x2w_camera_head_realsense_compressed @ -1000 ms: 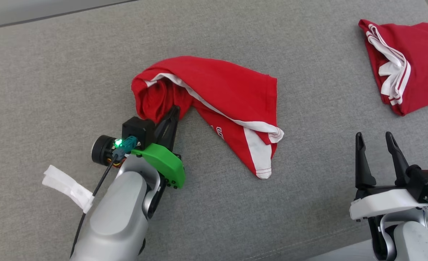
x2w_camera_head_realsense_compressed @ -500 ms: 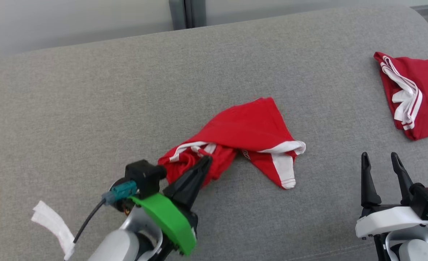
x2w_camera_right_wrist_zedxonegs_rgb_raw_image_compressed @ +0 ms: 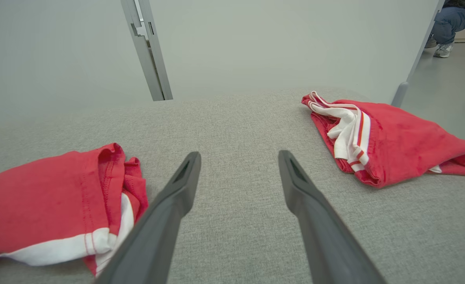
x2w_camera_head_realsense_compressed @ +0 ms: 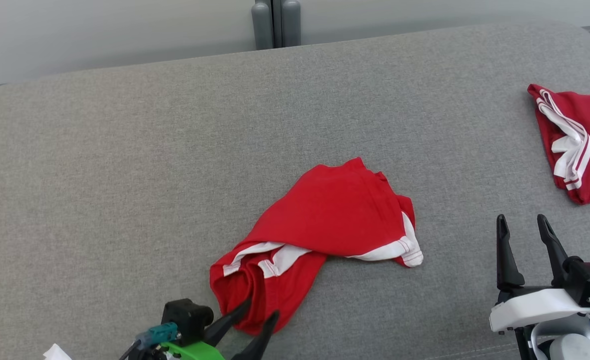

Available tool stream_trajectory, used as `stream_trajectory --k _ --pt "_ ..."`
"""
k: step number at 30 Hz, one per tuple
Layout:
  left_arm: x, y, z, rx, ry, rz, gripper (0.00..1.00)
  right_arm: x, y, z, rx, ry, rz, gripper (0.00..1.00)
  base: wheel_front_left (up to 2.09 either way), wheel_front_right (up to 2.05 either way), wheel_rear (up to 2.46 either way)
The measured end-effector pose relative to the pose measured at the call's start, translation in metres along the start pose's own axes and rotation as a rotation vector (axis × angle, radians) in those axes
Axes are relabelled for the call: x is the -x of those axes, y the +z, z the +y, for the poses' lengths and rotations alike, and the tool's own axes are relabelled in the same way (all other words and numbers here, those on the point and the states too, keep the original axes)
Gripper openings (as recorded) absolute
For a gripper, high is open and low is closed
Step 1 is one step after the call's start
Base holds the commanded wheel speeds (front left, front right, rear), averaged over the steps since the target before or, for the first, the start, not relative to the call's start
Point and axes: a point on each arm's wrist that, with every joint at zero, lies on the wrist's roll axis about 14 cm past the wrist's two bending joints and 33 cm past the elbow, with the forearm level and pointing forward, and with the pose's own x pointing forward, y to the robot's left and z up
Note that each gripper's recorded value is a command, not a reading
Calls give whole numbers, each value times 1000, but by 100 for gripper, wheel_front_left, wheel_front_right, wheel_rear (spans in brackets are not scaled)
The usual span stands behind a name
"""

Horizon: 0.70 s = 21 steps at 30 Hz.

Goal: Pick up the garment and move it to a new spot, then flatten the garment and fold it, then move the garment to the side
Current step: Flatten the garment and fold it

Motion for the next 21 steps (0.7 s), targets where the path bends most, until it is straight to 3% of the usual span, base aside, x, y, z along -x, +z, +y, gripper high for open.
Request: stream_trajectory --k 9,21 --pt "-18 44 -2 77 38 -138 100 1 -2 3 0 10 6 100 0 0 0" --pt "-39 19 9 75 95 -53 100 9 -2 -10 3 -32 11 100 0 0 0"
